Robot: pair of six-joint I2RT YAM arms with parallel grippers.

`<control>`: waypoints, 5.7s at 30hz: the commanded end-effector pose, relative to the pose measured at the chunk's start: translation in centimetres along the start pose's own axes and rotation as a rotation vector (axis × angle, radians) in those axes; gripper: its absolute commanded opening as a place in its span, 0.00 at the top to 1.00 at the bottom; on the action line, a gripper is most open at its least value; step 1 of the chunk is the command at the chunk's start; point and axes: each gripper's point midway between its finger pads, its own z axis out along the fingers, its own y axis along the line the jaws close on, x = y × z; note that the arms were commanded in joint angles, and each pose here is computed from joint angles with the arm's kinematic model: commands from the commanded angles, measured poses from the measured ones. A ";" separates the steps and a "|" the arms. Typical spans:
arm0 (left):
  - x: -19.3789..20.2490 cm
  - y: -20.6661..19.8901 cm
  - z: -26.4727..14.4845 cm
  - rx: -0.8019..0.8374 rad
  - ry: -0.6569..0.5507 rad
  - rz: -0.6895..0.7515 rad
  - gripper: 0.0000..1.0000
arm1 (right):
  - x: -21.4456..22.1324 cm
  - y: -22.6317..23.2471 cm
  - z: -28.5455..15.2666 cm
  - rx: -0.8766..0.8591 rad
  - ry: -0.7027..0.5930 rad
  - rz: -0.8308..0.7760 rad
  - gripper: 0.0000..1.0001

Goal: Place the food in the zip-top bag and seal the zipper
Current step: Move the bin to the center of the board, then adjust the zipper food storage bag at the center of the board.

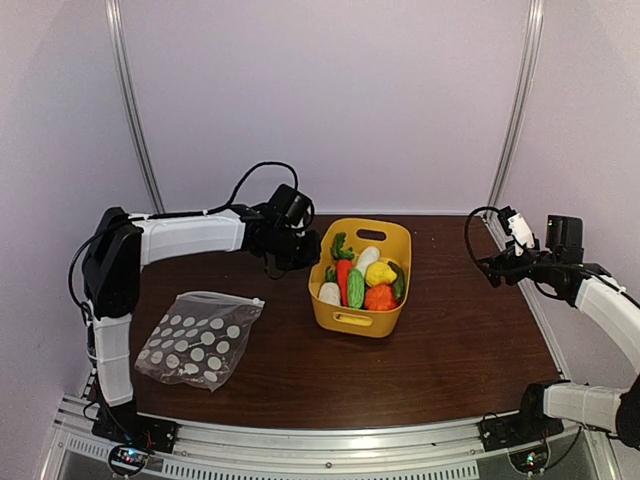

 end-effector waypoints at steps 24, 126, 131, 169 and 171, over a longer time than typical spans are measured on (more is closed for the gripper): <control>0.0 -14.8 1.4 0.264 -0.187 -0.250 0.73 | 0.9 -0.1 0.1 0.022 0.030 -0.012 0.00; -2.0 6.0 -0.6 0.100 -0.068 -0.088 0.26 | -4.7 18.4 3.7 -0.540 0.132 -0.247 0.06; -2.4 5.1 -6.5 -0.264 -0.073 0.110 0.25 | -4.9 18.1 3.7 -0.518 0.112 -0.239 0.06; 10.2 5.4 -2.7 -0.671 0.221 0.390 0.60 | -4.3 12.2 6.5 -0.278 0.074 -0.078 0.04; 10.4 5.8 -2.5 -0.697 0.227 0.395 0.60 | -4.2 12.3 6.5 -0.280 0.075 -0.080 0.04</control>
